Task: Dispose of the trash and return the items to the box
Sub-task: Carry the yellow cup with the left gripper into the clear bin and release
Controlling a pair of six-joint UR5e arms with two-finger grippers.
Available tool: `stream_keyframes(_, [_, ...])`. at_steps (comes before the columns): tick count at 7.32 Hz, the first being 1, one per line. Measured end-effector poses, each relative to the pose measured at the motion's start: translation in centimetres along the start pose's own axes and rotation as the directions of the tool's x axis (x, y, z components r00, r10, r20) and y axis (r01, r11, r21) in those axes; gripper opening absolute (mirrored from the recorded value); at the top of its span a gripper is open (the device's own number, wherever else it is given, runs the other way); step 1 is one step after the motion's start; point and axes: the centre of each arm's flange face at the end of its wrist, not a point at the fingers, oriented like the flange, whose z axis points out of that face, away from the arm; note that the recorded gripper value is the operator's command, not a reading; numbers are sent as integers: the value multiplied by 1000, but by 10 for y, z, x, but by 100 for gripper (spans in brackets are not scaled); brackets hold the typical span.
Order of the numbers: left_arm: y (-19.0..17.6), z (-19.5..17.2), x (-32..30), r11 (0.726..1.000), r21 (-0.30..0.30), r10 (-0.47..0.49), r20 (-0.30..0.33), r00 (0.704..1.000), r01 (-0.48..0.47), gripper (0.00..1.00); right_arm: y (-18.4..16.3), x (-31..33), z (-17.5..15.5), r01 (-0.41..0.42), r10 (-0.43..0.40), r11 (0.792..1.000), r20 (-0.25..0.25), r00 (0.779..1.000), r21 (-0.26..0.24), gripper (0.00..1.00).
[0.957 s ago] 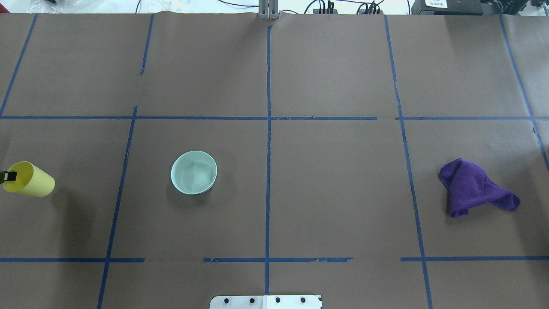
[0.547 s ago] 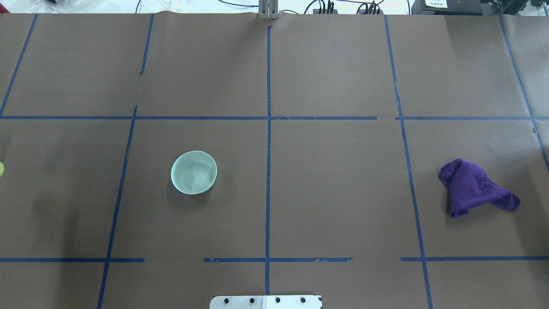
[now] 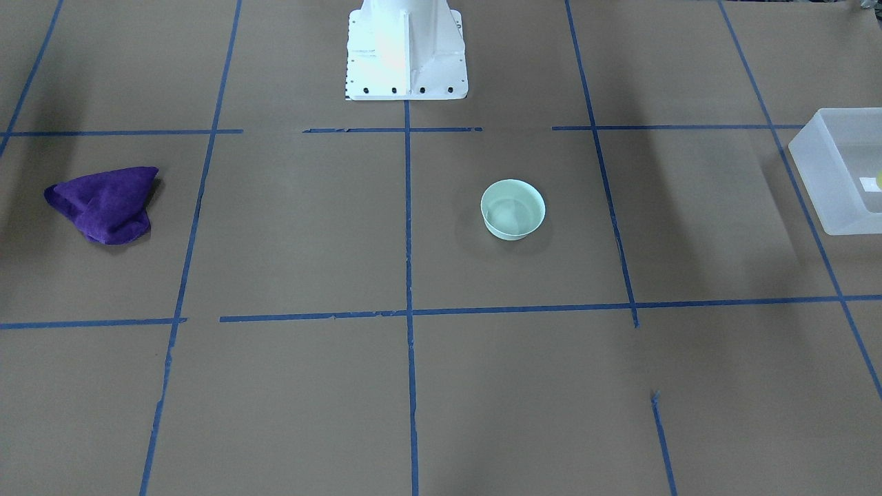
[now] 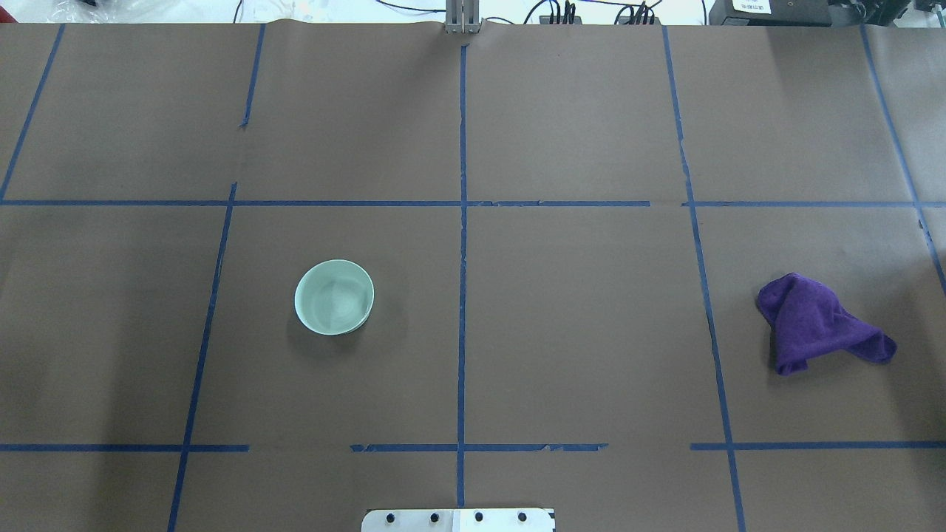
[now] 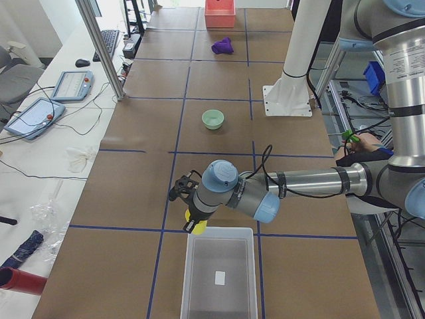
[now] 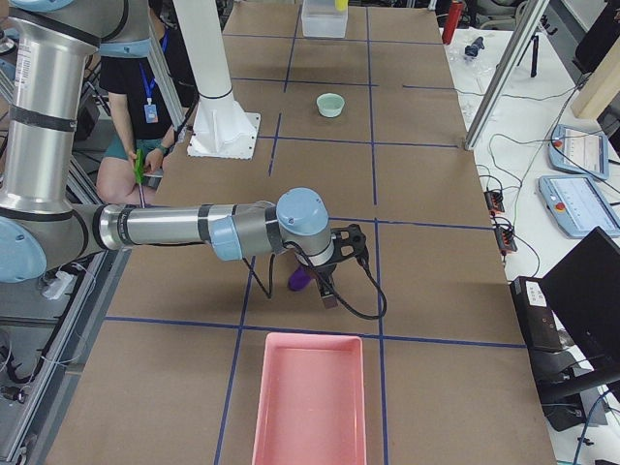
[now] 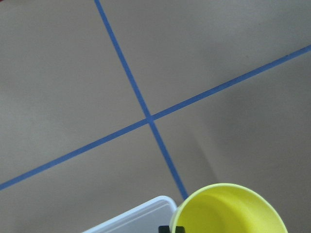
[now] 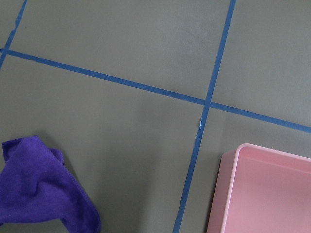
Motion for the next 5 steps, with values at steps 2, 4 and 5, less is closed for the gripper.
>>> stream_keyframes(2, [20, 21, -26, 1000, 4, -11, 10, 1000, 11, 0, -1, 0, 0, 1, -1, 1000, 0, 1000, 1, 100])
stream_keyframes(4, [43, 54, -33, 992, 83, -98, 18, 995, 96, 0, -3, -1, -1, 4, -4, 1000, 0, 1000, 3, 100])
stream_keyframes(5, [48, 70, -27, 990, 92, -105, 17, 994, 103, 0, -3, -1, -1, 4, -4, 1000, 0, 1000, 4, 100])
